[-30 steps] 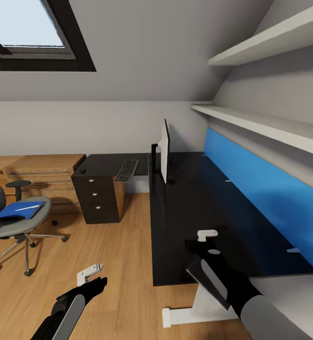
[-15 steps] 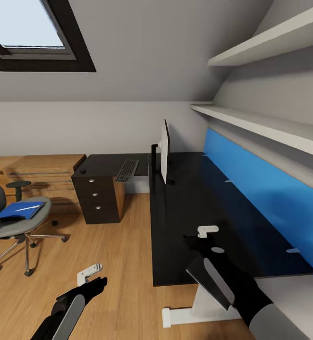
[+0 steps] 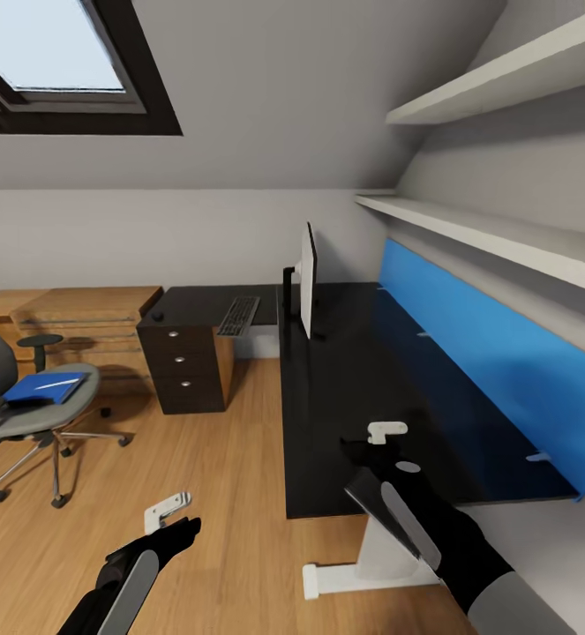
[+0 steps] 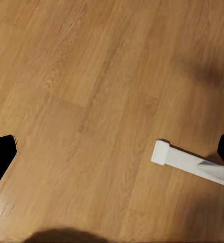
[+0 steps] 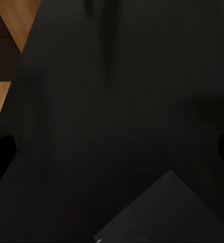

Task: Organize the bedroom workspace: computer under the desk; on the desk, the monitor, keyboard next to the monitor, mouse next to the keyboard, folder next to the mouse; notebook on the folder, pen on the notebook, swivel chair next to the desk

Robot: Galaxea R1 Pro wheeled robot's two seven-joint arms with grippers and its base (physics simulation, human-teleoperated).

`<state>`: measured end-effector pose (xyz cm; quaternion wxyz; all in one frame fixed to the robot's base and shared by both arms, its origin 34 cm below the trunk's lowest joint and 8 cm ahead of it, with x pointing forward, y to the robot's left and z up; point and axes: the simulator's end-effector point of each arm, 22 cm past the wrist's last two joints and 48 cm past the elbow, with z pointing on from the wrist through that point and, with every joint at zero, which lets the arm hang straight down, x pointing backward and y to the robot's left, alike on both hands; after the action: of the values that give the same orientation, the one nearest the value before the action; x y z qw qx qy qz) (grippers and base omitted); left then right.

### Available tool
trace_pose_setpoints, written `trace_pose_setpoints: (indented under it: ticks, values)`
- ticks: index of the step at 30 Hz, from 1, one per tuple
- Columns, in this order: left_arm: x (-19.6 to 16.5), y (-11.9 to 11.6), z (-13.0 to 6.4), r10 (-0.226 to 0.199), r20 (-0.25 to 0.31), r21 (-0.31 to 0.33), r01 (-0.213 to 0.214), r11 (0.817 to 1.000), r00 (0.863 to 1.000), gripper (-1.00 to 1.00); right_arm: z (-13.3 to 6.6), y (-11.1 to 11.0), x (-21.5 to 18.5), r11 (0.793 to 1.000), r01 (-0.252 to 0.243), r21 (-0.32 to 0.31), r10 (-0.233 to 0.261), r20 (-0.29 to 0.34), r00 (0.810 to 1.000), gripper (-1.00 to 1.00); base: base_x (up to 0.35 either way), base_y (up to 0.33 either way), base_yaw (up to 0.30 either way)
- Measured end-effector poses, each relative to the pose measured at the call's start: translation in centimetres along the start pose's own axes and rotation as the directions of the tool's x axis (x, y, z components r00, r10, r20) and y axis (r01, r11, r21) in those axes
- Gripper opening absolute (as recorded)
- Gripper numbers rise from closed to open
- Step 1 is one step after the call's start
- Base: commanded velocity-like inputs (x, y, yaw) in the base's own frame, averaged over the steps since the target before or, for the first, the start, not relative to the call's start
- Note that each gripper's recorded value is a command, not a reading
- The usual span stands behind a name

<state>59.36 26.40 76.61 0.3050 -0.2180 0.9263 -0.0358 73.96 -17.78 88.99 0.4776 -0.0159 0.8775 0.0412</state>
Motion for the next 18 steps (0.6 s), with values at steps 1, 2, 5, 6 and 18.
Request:
trace_pose_setpoints:
  ticks: [1,2,5,6,18]
  values:
    - [-0.01,0.0,0.0,0.0,0.0,0.0,0.0,1.0,1.0,1.0,0.0,-0.01,-0.02,1.0,-0.001,0.0,0.001,0.001,1.0,1.0,-0.324,0.0,0.0]
    - [-0.02,-0.01,0.0,0.0,0.0,0.0,0.0,1.0,1.0,1.0,0.0,-0.02,-0.03,1.0,-0.001,0.0,0.001,0.001,1.0,1.0,-0.327,0.0,0.0]
    - [0.0,0.02,0.0,0.0,0.0,0.0,0.0,1.0,1.0,1.0,0.0,-0.12,-0.1,1.0,-0.004,0.002,0.004,0.002,1.0,1.0,-0.33,0.0,0.0]
    - [-0.01,0.01,0.0,0.0,0.0,0.0,0.0,1.0,1.0,1.0,0.0,-0.17,-0.13,1.0,-0.005,0.003,0.005,0.003,1.0,1.0,-0.334,0.0,0.0]
    - [-0.01,0.07,0.01,0.001,0.0,-0.001,-0.001,1.0,1.0,1.0,-0.17,-0.04,-0.84,1.0,-0.013,-0.001,0.013,0.018,1.0,1.0,-0.335,0.0,0.0]
